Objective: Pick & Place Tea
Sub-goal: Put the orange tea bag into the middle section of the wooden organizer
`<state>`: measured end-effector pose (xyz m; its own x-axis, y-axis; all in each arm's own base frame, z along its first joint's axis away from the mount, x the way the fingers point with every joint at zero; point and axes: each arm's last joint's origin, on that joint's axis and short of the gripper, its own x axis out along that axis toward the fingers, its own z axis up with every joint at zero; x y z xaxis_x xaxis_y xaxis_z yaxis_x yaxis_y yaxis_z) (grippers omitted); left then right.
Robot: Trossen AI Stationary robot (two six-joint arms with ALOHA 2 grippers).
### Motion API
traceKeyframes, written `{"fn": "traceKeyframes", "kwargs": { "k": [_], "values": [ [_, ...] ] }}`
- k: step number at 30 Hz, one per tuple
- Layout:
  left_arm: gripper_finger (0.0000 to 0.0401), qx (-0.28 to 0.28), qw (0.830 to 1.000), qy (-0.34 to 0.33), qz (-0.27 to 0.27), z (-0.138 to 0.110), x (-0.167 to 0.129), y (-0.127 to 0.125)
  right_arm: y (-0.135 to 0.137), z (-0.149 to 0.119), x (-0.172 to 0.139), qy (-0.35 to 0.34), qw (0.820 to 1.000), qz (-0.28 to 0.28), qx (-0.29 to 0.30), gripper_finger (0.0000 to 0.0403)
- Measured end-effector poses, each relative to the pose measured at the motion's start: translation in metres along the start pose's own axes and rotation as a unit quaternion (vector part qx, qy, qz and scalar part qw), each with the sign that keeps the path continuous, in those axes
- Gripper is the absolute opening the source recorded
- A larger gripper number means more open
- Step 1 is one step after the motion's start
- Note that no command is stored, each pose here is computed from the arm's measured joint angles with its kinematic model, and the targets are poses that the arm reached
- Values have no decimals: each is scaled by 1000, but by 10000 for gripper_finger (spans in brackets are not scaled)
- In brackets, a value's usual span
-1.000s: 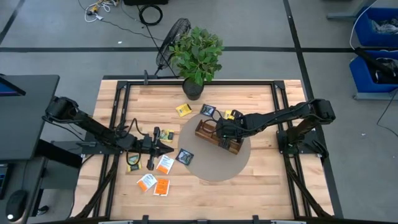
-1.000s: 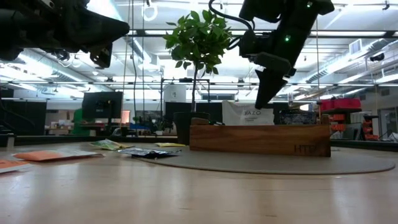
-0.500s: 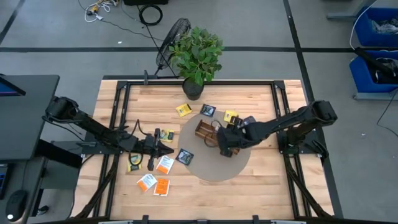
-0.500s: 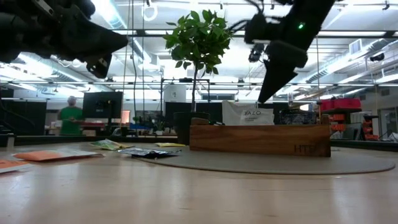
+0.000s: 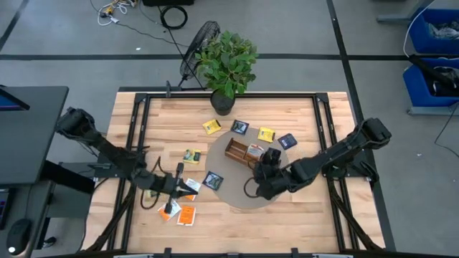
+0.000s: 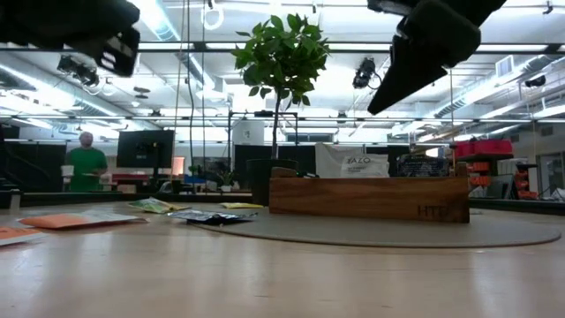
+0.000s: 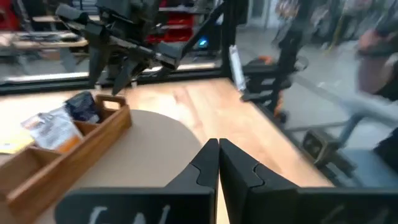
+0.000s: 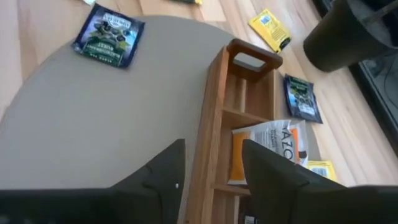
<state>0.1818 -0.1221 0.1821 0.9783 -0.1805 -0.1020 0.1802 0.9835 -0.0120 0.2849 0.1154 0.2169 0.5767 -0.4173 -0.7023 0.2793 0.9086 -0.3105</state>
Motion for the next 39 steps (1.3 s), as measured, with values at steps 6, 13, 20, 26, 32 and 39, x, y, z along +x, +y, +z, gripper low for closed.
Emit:
{"fn": "traceKeyframes", "kwargs": {
  "k": [6, 13, 20, 26, 32, 39],
  "values": [
    [5, 68, 996, 54, 36, 8, 10, -30, 11, -3, -10, -24, 1000, -1, -10, 160],
    [5, 68, 994, 81, 9, 6, 23, -69, 24, -8, -21, -40, 999, 18, -7, 160],
    [6, 97, 982, 164, 23, -1, 43, -106, 29, -12, -28, -59, 998, 4, -4, 160],
    [3, 87, 963, 252, 49, -5, 45, -124, 29, -12, -28, -60, 998, 2, 3, 160],
    [5, 43, 945, 320, 61, -6, 40, -142, 29, -12, -28, -62, 998, 2, 4, 160],
    [38, 15, 940, 336, 59, -22, 44, -153, 29, -11, -28, -63, 998, 2, 15, 160]
  ]
}}
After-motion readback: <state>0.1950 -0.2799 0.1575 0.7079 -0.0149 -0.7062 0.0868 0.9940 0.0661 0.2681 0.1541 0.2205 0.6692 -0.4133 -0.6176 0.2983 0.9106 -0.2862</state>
